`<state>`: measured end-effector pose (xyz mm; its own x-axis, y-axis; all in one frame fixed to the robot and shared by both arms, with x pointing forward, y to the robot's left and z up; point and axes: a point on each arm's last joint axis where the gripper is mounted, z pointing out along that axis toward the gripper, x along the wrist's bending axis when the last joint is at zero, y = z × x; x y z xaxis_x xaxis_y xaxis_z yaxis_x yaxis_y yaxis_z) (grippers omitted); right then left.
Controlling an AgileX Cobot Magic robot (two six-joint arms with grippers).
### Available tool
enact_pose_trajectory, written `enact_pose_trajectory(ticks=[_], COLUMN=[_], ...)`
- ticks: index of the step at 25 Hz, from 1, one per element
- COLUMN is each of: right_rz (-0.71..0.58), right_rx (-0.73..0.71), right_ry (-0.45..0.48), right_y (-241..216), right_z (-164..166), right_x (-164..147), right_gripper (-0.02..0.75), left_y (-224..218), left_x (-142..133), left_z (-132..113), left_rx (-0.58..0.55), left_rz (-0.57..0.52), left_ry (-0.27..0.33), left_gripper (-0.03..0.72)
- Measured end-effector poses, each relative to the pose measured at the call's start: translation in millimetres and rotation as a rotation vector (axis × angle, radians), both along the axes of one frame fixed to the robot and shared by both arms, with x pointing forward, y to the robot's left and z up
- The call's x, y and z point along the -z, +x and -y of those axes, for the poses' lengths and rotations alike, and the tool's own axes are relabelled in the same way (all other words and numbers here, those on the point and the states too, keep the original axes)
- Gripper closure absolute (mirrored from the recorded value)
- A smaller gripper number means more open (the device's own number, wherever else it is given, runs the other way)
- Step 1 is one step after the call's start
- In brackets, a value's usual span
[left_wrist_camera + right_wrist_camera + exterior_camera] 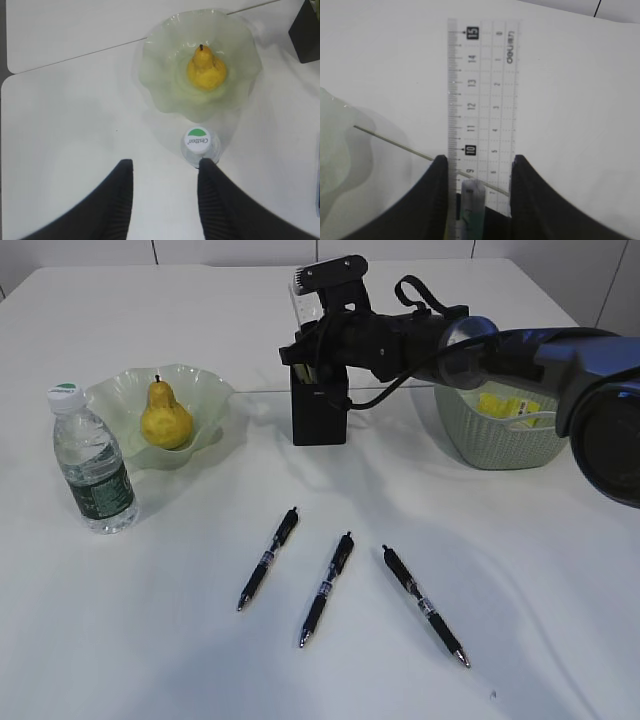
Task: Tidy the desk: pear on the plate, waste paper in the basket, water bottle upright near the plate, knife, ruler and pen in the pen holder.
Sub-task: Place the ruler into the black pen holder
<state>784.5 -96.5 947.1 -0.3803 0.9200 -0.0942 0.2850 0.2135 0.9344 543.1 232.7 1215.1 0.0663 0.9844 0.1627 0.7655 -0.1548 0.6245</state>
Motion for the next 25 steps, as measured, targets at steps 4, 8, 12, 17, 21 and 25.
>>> enact_pose_trajectory(ticks=[4, 8, 12, 17, 21, 25], right_rz=[-0.002, -0.002, -0.006, -0.012, -0.022, -0.026], right_rx=[0.0, 0.0, 0.0, -0.001, -0.002, -0.002], right_ry=[-0.001, -0.001, -0.002, -0.004, -0.008, -0.009], right_y=[-0.1, -0.1, -0.2, -0.4, -0.8, -0.9], right_z=[0.0, 0.0, 0.0, 0.1, 0.1, 0.1], right_x=[0.2, 0.2, 0.5, 1.1, 2.0, 2.3], right_gripper=[0.456, 0.456, 0.456, 0.43, 0.393, 0.351], left_y=[0.0, 0.0, 0.0, 0.0, 0.0, 0.0], left_x=[0.0, 0.0, 0.0, 0.0, 0.0, 0.0], left_z=[0.0, 0.0, 0.0, 0.0, 0.0, 0.0], left_rx=[0.0, 0.0, 0.0, 0.0, 0.0, 0.0], left_rz=[0.0, 0.0, 0.0, 0.0, 0.0, 0.0], left_ry=[0.0, 0.0, 0.0, 0.0, 0.0, 0.0], left_gripper=[0.389, 0.389, 0.389, 0.39, 0.39, 0.39])
